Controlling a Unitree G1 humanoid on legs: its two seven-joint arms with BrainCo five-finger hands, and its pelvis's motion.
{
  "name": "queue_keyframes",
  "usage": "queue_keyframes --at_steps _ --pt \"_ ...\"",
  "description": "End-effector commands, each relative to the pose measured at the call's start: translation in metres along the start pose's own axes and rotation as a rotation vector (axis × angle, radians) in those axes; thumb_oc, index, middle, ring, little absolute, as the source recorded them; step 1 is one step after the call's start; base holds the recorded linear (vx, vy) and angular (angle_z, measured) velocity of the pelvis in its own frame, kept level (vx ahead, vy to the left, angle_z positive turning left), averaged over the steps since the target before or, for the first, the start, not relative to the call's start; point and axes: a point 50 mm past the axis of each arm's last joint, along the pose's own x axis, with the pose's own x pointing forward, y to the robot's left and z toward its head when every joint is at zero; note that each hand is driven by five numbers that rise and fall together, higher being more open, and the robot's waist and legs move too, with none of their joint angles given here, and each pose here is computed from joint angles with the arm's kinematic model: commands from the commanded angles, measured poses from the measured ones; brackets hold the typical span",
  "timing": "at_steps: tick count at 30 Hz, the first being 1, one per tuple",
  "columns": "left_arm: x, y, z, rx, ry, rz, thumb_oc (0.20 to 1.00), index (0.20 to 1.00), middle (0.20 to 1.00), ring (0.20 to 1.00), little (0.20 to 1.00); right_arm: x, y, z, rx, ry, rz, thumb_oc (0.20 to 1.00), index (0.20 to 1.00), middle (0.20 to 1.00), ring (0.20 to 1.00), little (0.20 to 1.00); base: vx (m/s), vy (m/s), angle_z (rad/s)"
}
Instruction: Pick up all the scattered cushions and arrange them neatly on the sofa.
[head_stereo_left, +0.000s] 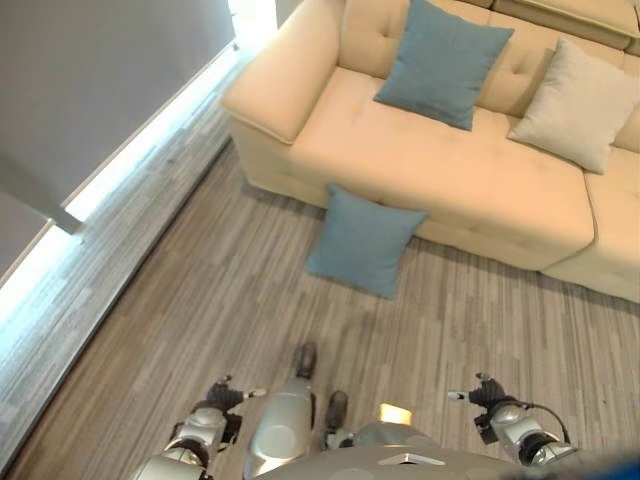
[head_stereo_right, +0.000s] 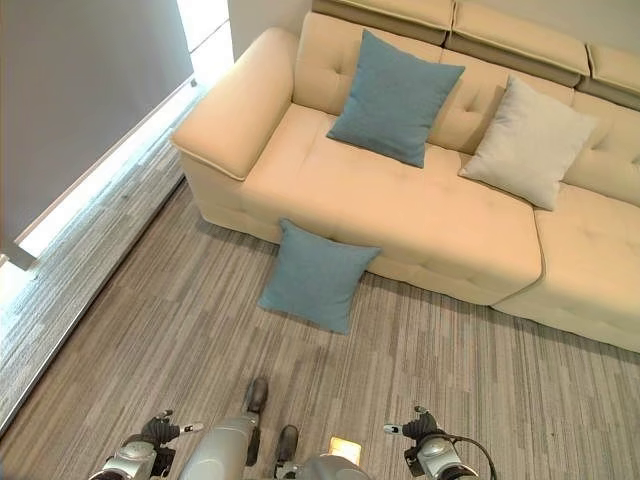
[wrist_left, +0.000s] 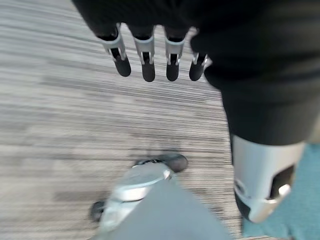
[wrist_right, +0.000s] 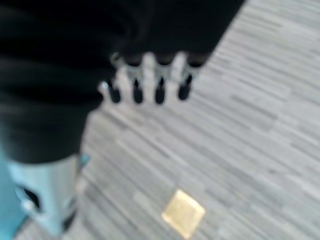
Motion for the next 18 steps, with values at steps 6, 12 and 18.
queue_keyframes --at_steps 6,12,18 --pt "-0.002 0.011 -0.016 -0.017 0.041 0.026 1.000 1.000 1.000 1.000 1.000 -0.004 0.006 -0.020 0.010 0.048 0.010 1.000 1.000 1.000 1.000 1.000 0.40 0.264 -0.42" --pt "-0.002 0.014 -0.012 -0.016 0.028 0.030 1.000 1.000 1.000 1.000 1.000 -0.002 0.005 -0.007 0.020 0.009 0.012 1.000 1.000 1.000 1.000 1.000 0.30 0.232 -0.16" --pt "-0.002 0.016 -0.015 0.014 0.037 0.039 1.000 1.000 1.000 1.000 1.000 0.000 -0.004 0.007 0.009 -0.037 -0.001 1.000 1.000 1.000 1.000 1.000 0.19 0.002 -0.14"
